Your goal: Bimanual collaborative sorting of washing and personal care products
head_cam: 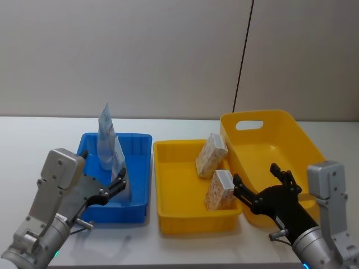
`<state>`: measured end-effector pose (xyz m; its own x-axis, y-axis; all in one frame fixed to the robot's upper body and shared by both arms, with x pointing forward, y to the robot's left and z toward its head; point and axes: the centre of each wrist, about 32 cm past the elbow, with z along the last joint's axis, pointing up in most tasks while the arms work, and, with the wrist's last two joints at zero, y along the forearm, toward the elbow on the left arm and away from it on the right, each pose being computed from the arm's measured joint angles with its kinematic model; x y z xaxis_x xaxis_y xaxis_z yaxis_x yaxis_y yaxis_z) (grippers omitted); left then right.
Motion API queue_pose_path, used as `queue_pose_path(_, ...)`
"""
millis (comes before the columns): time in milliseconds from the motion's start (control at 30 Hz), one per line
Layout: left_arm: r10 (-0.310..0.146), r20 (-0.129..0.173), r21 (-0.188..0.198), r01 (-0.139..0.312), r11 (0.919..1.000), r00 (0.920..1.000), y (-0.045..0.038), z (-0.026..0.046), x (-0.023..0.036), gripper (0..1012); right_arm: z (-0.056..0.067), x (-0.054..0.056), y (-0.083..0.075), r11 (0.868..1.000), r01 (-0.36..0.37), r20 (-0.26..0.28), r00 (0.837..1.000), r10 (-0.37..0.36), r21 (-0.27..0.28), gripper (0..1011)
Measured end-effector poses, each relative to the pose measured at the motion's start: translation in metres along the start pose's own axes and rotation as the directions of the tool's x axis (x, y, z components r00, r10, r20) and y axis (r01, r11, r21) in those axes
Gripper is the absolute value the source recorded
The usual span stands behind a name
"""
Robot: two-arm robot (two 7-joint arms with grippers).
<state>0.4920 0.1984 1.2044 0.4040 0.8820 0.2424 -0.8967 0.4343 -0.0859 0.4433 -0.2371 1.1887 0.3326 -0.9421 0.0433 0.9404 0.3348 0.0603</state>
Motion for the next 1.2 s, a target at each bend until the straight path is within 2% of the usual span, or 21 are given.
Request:
queue_pose_path(867,0.0,0.0,0.0,0.0,1.0,1.0,0.0,0.0,0.0002,1001,0.0,0.0,0.0,1.0,0.0,0.0,1.0,0.0,0.0,1002)
queue_pose_path(967,0.0,-0.003,-0.001,0.0,1.0,1.0,0.0001,0.0003,0.0016,1001,0.0,0.0,0.0,1.0,0.0,0.0,1.0,0.0,0.0,1002)
queue_pose_path(1200,-0.004,-0.025,0.013,0.005,0.9999,0.9997,0.0022,0.0003,0.01,1001,0.0,0.0,0.0,1.0,0.0,0.0,1.0,0.0,0.0,1002)
